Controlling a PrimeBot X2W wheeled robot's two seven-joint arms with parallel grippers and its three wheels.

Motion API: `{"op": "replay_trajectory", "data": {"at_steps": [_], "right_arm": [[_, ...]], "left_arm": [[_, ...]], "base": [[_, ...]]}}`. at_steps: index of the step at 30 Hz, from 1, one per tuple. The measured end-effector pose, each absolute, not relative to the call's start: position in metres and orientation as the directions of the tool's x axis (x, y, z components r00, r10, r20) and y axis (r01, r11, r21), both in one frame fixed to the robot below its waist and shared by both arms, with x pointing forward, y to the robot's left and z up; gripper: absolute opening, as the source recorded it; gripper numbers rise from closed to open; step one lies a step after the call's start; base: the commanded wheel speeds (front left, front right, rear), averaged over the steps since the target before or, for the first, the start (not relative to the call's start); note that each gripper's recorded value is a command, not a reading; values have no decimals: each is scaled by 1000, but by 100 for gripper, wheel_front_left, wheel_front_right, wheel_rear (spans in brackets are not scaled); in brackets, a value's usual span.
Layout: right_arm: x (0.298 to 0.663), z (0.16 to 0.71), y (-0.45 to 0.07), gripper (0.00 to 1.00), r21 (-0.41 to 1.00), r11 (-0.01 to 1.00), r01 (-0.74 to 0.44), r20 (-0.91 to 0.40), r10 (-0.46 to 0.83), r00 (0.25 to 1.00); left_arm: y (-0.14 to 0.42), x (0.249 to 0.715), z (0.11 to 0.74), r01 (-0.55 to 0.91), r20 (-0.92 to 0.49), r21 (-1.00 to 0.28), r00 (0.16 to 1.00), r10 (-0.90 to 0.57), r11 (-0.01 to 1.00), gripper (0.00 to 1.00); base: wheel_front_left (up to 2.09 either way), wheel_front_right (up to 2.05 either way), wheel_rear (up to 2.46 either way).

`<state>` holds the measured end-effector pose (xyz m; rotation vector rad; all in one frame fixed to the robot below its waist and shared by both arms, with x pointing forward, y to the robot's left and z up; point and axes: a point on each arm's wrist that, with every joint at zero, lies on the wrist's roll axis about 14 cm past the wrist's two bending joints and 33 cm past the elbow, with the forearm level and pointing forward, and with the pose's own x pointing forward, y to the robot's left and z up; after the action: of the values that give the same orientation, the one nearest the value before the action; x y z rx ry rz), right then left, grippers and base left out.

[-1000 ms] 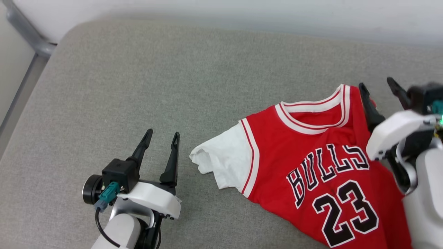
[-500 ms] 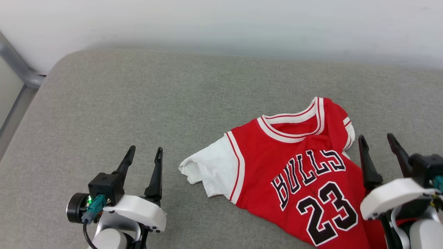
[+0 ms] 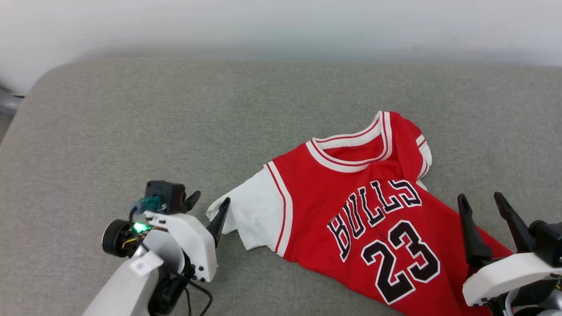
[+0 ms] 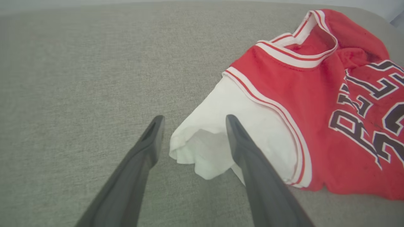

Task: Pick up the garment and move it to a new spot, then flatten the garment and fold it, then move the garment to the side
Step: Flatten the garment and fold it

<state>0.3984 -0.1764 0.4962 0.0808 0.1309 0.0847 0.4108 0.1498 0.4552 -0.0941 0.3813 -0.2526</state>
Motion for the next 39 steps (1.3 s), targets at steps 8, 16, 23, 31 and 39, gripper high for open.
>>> {"op": "replay_trajectory", "data": {"at_steps": [8,16,23,31,39], "right_arm": [[396,479,-187,100,106,994,-42,-176,60,983],[393,464,-196,100,132,991,-2,-208,30,978],[393,465,-203,100,138,990,19,-202,9,979],[389,473,-209,100,135,990,31,-189,-5,982],[385,480,-203,100,136,991,11,-179,13,984]], "left_arm": [[141,408,395,297,-663,-145,679,-315,944,100],[138,398,366,357,-805,-158,493,-329,921,0],[145,406,379,358,-739,-80,605,-296,930,0],[196,397,411,222,-648,20,746,-156,975,0],[227,347,397,74,-692,-16,719,-65,997,0]], "base": [[0,0,0],[0,0,0],[0,0,0],[0,0,0],[0,0,0]]}}
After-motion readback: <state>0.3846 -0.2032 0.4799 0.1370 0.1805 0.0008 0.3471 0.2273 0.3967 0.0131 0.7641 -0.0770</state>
